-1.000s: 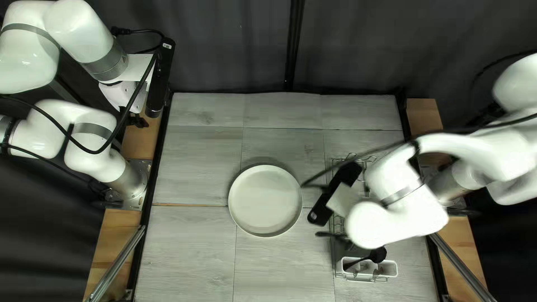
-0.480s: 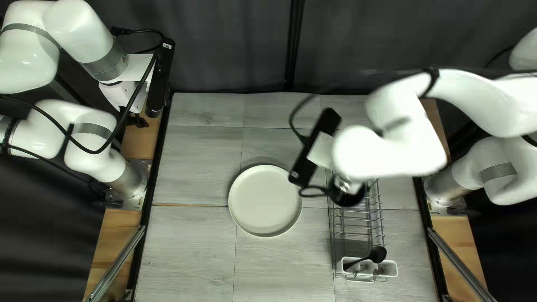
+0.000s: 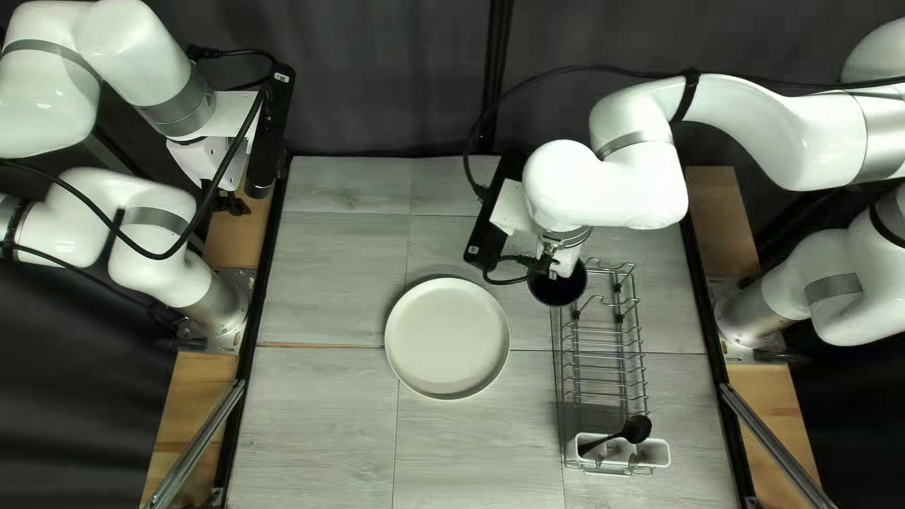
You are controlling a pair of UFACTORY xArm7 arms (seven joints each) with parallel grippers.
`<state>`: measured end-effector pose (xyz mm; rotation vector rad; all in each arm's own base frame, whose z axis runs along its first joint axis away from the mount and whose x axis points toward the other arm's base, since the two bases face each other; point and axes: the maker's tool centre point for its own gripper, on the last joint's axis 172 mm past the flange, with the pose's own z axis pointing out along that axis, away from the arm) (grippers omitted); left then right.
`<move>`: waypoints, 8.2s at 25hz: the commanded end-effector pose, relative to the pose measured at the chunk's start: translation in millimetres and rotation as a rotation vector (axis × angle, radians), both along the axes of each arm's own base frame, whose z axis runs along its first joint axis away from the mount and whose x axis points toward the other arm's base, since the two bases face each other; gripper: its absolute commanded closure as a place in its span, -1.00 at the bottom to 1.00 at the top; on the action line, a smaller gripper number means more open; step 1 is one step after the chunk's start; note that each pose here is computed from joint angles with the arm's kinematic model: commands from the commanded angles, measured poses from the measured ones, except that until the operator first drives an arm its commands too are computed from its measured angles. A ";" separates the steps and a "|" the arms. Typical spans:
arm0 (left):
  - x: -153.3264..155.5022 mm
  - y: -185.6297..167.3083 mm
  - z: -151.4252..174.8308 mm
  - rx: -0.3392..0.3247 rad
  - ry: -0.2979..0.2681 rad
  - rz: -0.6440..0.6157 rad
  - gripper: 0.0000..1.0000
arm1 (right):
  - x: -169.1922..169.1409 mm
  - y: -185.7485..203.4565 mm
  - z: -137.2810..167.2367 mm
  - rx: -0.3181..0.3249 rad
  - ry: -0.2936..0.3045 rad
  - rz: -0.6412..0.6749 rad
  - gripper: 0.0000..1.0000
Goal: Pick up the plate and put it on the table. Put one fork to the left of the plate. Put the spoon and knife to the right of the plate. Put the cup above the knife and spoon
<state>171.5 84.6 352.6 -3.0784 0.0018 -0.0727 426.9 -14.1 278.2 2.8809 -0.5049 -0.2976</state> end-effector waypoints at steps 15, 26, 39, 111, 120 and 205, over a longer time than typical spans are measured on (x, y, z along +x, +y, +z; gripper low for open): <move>0.0 0.0 0.0 0.000 0.000 0.000 -1.00 | 21.0 -89.7 -51.9 0.121 -0.061 0.220 1.00; 0.0 0.0 0.0 0.000 0.000 0.000 -1.00 | 24.6 -119.4 -86.0 0.202 -0.092 0.361 1.00; 0.0 0.0 0.0 0.000 0.000 0.000 -1.00 | 29.1 -141.8 -116.3 0.238 -0.129 0.426 1.00; 0.0 0.0 0.0 0.000 0.000 0.000 -1.00 | -86.8 219.0 4.4 0.028 0.000 0.322 -1.00; 0.0 0.0 0.0 0.000 0.000 0.000 -1.00 | -92.8 281.8 -14.0 0.087 -0.001 0.304 -1.00; 0.0 0.0 0.0 0.000 0.000 0.000 -1.00 | 26.3 133.2 87.3 0.140 -0.080 0.214 1.00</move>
